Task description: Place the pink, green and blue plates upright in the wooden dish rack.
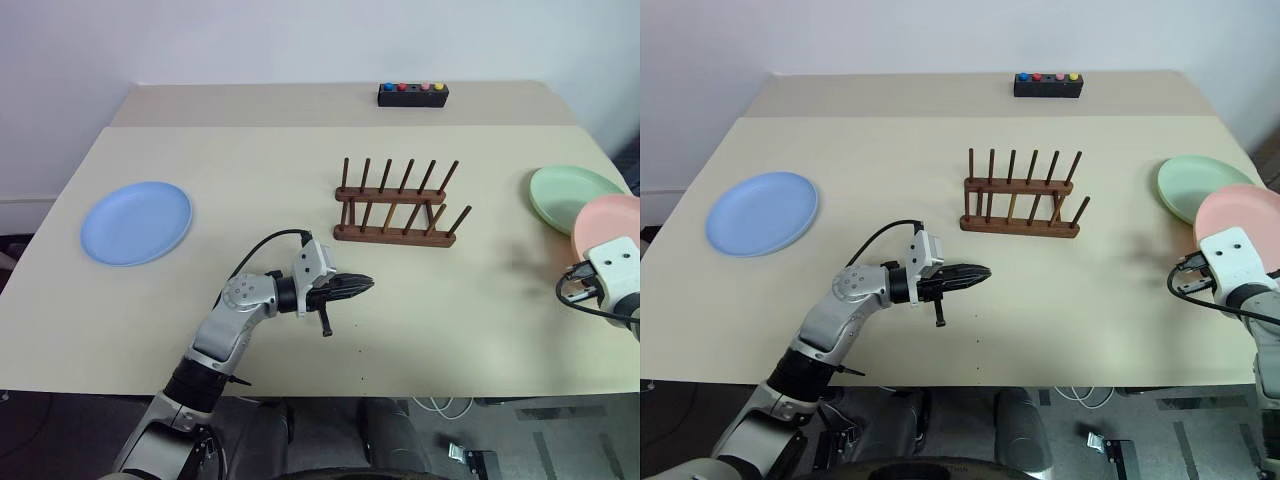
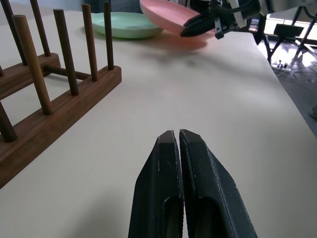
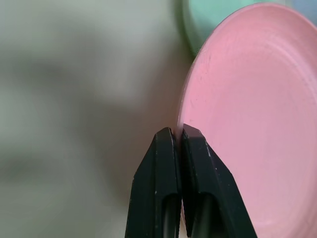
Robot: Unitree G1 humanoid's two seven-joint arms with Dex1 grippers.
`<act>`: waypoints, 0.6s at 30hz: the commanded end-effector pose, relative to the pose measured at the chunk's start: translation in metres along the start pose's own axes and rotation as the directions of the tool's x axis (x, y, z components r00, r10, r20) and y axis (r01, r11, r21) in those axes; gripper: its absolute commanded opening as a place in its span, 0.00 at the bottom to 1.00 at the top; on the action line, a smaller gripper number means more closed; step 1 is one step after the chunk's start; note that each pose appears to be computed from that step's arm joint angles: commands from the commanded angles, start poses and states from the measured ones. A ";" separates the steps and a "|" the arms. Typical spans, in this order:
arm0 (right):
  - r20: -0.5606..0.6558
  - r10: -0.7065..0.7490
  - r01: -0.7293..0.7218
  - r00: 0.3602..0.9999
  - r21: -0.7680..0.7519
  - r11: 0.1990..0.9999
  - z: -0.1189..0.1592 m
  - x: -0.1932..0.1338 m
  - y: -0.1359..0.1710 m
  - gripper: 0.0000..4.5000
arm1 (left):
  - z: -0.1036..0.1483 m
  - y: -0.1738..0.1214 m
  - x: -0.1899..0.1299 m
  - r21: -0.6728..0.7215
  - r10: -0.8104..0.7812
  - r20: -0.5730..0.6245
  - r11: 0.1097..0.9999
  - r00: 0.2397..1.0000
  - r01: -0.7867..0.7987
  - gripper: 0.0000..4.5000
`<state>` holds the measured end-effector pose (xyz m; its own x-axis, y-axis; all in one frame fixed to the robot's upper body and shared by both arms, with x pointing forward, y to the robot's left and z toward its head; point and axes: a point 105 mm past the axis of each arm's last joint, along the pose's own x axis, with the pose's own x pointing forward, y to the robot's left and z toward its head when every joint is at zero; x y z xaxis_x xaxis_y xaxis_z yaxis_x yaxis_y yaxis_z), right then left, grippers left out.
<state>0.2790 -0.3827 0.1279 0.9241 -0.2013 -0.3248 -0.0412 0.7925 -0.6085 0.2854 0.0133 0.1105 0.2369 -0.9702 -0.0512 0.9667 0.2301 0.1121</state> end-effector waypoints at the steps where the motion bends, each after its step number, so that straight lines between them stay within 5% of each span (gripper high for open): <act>1: 0.176 -0.058 0.084 0.983 -0.146 0.986 0.054 -0.009 -0.017 0.01 | 0.010 0.000 0.003 0.040 -0.008 0.030 0.999 1.000 0.007 0.02; 5: 0.438 -0.014 0.095 0.899 -0.164 0.982 0.123 -0.020 -0.018 0.01 | 0.010 0.001 0.003 0.044 -0.004 0.026 0.999 1.000 0.003 0.02; 11: 0.795 0.187 -0.188 0.577 -0.093 0.978 0.214 -0.065 0.016 0.01 | 0.010 0.002 0.003 0.046 0.003 0.029 0.999 1.000 -0.004 0.02; 15: 0.882 0.351 -0.575 0.314 -0.117 0.809 0.242 -0.099 0.052 0.01 | 0.009 0.003 0.002 0.048 0.020 0.031 0.999 0.999 -0.021 0.02; 18: 0.906 0.363 -0.707 0.219 -0.109 0.698 0.245 -0.110 0.060 0.01 | 0.009 0.004 0.001 0.047 0.030 0.031 0.998 0.999 -0.031 0.02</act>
<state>0.2808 -0.1766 0.2879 0.5951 0.7431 0.3060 -0.6898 0.6677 -0.2798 0.2900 0.0139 0.1107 0.2635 -0.9634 -0.0491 0.9582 0.2556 0.1287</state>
